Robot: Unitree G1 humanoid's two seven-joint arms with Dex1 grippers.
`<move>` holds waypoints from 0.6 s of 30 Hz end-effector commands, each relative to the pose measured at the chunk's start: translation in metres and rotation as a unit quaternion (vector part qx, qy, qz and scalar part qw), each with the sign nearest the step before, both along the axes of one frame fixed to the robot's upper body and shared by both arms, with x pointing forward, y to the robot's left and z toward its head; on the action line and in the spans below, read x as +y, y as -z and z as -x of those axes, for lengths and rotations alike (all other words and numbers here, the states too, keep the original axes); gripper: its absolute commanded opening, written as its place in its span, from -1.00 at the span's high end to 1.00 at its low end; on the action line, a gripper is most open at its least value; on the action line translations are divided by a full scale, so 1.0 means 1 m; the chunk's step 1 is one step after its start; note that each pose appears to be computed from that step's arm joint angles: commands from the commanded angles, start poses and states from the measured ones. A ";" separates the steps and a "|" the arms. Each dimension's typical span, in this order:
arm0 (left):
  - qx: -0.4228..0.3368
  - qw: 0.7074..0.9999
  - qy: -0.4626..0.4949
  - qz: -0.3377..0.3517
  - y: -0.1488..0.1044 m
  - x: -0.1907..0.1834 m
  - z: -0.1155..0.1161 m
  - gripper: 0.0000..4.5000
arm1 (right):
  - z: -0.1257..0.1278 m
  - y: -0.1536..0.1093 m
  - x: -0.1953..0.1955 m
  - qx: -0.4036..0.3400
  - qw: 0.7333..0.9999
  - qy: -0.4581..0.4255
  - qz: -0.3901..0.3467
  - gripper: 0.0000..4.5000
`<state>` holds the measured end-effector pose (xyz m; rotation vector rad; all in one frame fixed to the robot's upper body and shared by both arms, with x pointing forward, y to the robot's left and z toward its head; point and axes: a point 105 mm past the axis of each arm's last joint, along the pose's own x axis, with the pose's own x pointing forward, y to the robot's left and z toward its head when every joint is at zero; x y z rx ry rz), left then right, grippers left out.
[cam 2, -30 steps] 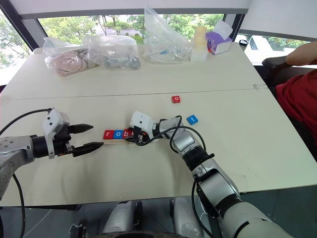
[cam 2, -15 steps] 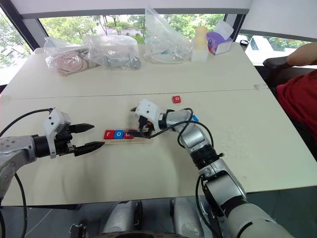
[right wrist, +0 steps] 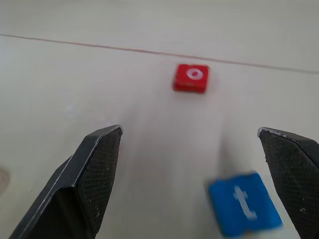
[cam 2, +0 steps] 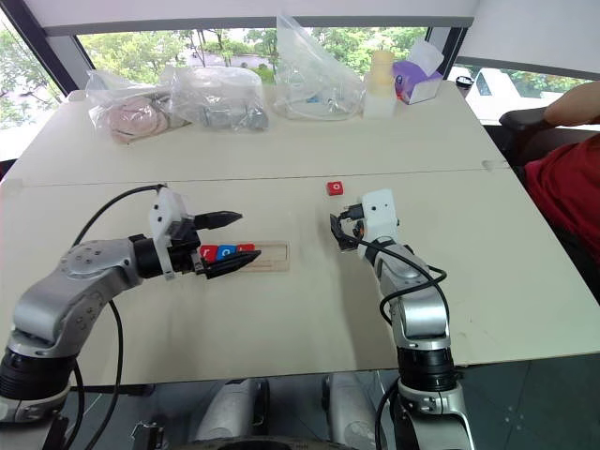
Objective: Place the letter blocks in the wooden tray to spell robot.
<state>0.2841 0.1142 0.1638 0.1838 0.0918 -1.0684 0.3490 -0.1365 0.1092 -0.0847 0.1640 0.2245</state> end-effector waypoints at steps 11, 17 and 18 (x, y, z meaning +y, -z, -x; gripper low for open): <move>-0.028 0.999 0.029 -0.018 0.002 -0.009 -0.005 -1.00 | -0.012 -0.005 -0.015 -0.036 0.999 -0.009 0.024 -0.97; -0.027 0.999 0.009 -0.019 0.007 -0.004 -0.011 -1.00 | -0.062 -0.017 0.023 -0.036 0.999 -0.035 -0.021 -0.97; -0.030 0.999 0.002 -0.020 0.005 -0.001 -0.013 -1.00 | -0.069 -0.016 0.027 -0.033 0.999 -0.038 -0.022 -0.97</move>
